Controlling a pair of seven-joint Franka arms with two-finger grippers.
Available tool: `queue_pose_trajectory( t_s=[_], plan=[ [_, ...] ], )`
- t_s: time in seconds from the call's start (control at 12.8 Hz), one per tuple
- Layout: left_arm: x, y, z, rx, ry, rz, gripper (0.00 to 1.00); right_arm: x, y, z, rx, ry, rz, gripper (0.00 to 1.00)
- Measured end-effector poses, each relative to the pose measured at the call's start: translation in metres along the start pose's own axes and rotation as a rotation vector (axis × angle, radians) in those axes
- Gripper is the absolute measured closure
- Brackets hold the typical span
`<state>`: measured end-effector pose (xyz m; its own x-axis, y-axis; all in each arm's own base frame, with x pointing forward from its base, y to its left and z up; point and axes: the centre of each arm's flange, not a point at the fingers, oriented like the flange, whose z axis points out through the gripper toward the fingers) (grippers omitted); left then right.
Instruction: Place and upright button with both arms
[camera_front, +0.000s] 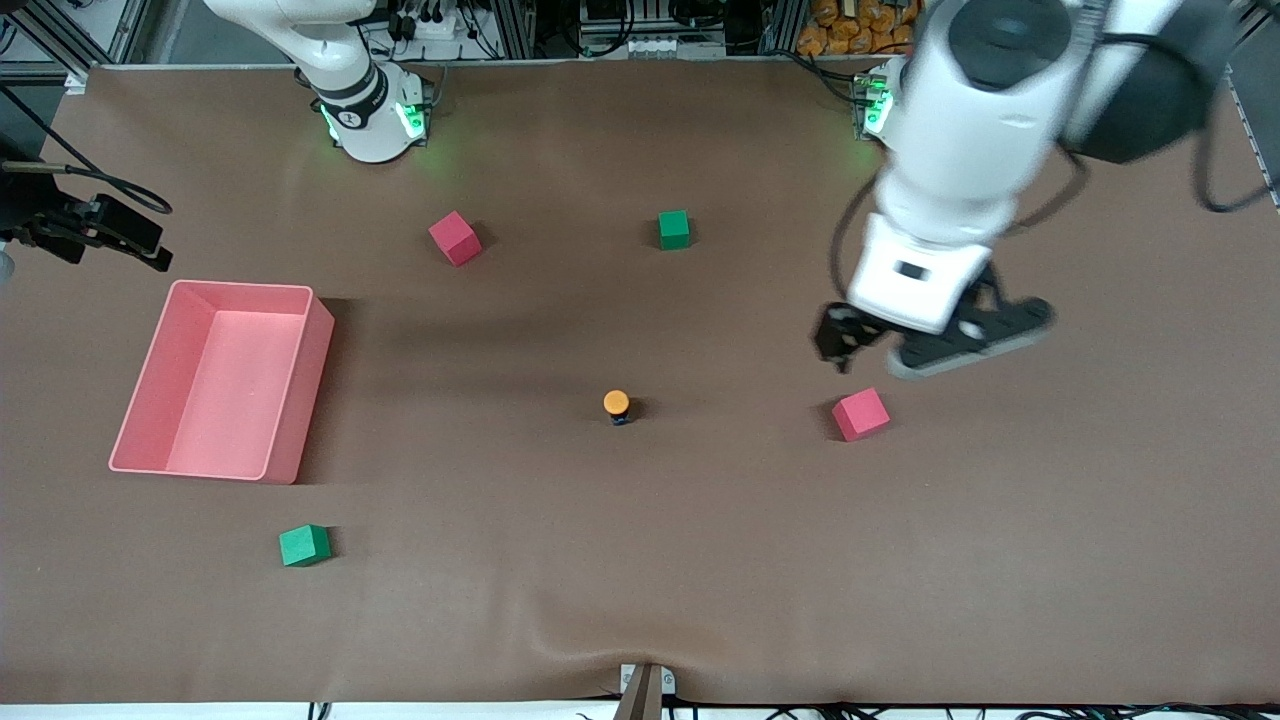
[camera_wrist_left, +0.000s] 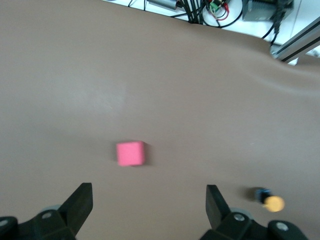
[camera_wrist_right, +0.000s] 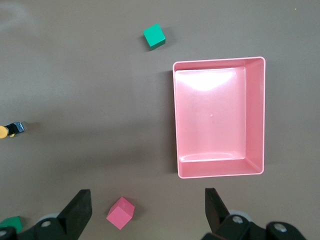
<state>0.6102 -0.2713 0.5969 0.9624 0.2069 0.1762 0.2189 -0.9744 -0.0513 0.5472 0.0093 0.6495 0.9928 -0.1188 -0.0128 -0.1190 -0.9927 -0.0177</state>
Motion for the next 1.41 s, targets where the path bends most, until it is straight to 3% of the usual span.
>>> queue_pose_trajectory(
  t_s=[0.31,0.55,1.1,1.41],
  plan=[
    [0.033,-0.102,-0.005,-0.060,-0.064,0.099,0.00,0.000,0.000,0.000,0.000,0.000,0.000,0.00],
    [0.018,-0.163,-0.020,-0.078,-0.095,0.128,0.00,0.000,0.000,0.000,0.000,0.000,0.000,0.00],
    [-0.021,-0.198,-0.040,-0.069,-0.172,0.142,0.00,0.000,0.000,0.000,0.000,-0.001,0.000,0.00],
    [-0.041,-0.207,-0.045,-0.061,-0.182,0.149,0.00,0.000,0.000,0.000,0.000,-0.001,0.000,0.00]
  ],
)
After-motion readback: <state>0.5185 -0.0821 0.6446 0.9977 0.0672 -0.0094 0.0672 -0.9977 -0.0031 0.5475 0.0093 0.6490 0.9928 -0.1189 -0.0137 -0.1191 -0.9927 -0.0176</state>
